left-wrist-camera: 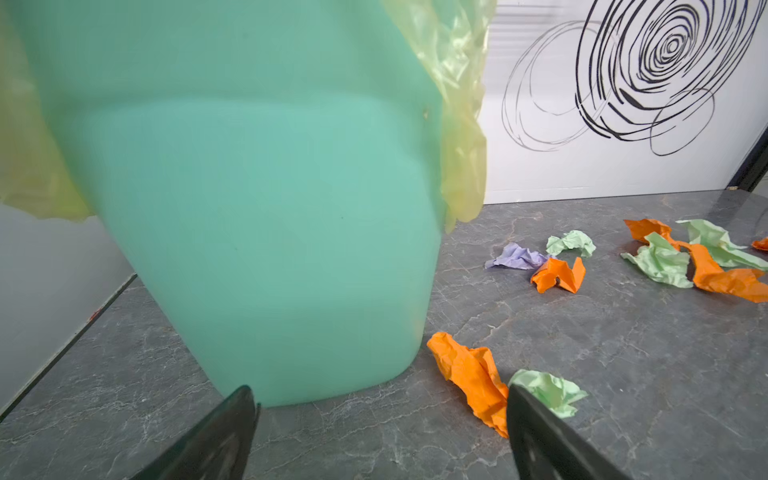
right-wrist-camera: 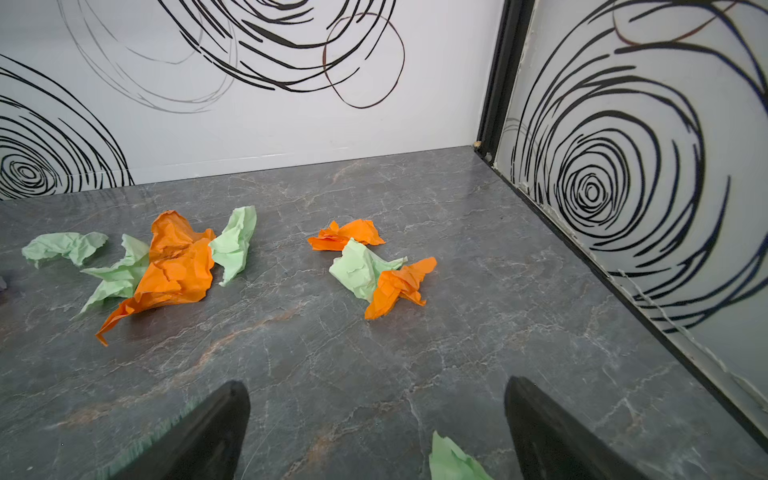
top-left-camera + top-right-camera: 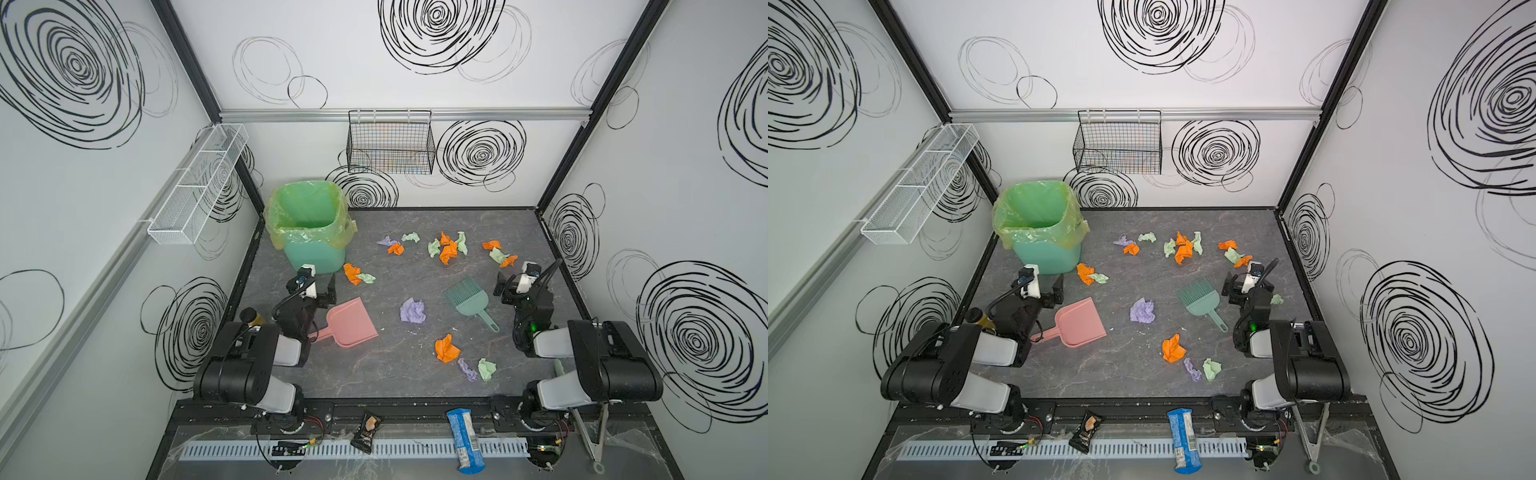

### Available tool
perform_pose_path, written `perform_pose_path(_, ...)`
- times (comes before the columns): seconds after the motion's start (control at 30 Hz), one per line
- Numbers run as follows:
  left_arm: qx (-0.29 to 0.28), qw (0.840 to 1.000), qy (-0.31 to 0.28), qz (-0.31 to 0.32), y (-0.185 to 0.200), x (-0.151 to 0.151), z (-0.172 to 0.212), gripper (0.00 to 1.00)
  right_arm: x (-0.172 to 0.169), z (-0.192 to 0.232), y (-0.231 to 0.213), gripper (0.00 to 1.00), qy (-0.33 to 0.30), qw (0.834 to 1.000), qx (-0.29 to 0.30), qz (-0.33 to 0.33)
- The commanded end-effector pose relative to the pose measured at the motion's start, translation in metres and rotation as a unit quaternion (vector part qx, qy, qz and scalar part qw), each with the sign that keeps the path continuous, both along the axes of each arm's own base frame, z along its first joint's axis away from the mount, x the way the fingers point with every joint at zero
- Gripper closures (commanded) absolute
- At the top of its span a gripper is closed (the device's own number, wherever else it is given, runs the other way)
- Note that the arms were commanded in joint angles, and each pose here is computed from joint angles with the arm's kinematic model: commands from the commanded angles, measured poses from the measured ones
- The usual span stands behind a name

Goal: Sweep away the paper scraps from the table

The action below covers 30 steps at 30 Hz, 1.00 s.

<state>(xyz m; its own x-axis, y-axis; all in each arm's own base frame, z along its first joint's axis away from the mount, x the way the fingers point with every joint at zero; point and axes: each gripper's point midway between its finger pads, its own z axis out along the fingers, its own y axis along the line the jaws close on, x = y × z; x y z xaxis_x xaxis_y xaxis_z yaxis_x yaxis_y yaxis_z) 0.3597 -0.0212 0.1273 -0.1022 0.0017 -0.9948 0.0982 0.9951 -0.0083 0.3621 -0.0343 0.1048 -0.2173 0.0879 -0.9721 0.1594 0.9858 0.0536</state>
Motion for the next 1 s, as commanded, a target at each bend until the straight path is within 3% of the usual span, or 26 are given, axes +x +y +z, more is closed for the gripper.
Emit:
perform_pose_path(0.0,-0.006,0.999,-0.046,0.008,0.0042,0.0057,0.0246,0.04,0.0064,0.0147,-0.0043,0.00,-0.027,1.000,-0.008,-0.008)
perform_pose_path(0.97,-0.006,0.999,-0.046,0.008,0.0042,0.0060,0.0245,0.04,0.0061,0.0153,-0.0061,0.00,-0.028,0.999,-0.008,-0.015)
